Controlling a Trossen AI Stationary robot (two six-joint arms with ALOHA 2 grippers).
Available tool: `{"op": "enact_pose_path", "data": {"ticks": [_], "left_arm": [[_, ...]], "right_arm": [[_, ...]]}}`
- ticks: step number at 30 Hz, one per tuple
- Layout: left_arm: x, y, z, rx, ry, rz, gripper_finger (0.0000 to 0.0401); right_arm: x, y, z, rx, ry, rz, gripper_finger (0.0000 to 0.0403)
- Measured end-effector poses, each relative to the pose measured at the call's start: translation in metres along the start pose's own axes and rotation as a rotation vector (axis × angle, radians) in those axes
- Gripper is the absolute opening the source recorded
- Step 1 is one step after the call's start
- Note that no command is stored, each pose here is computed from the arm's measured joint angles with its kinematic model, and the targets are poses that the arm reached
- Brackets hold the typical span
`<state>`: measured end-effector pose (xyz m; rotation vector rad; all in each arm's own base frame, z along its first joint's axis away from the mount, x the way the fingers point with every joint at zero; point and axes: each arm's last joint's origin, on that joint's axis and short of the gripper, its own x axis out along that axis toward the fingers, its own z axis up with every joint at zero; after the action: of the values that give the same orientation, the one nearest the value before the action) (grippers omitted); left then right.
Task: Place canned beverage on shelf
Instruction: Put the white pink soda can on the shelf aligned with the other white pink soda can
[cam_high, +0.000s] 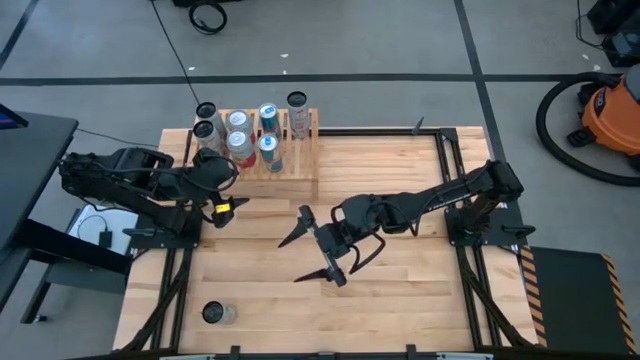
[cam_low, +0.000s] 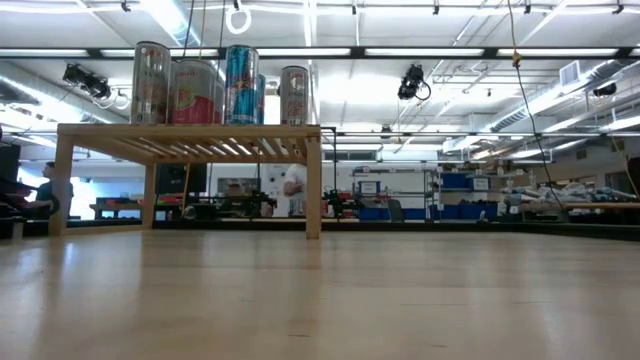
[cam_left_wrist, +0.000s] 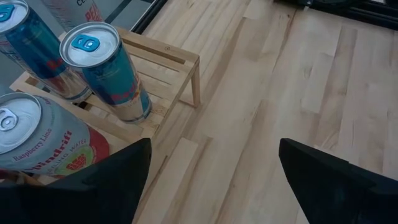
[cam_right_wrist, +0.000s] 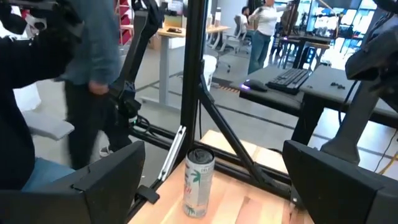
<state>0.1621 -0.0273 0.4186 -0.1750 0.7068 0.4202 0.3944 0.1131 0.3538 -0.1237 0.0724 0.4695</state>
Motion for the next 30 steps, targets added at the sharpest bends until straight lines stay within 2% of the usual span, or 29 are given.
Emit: {"op": "enact_pose_path", "data": {"ticks": [11,17,20,26,30], "left_arm": [[0.0,0.0,0.0,0.001,0.0,0.0,0.036],[-0.006,0.007,-0.005,0.02,0.019,0.01,0.036],[-0.015,0.014,-0.009,0.005,0.005,0.003,0.036],[-0.012,0.022,-0.035,-0.045,-0.012,-0.039,0.036],[0.003,0.015,-0.058,-0.062,0.085,-0.151,0.036]], "right_arm": [[-0.002,-0.007,-0.003,-0.003,0.024,-0.016,0.039],[-0.016,-0.028,0.001,-0.04,0.054,-0.083,0.039],[-0.026,-0.042,0.002,-0.014,0.075,-0.133,0.039],[-0.03,-0.054,-0.002,0.062,0.102,-0.154,0.039],[-0.03,-0.053,-0.003,0.067,0.113,-0.153,0.039]]}}
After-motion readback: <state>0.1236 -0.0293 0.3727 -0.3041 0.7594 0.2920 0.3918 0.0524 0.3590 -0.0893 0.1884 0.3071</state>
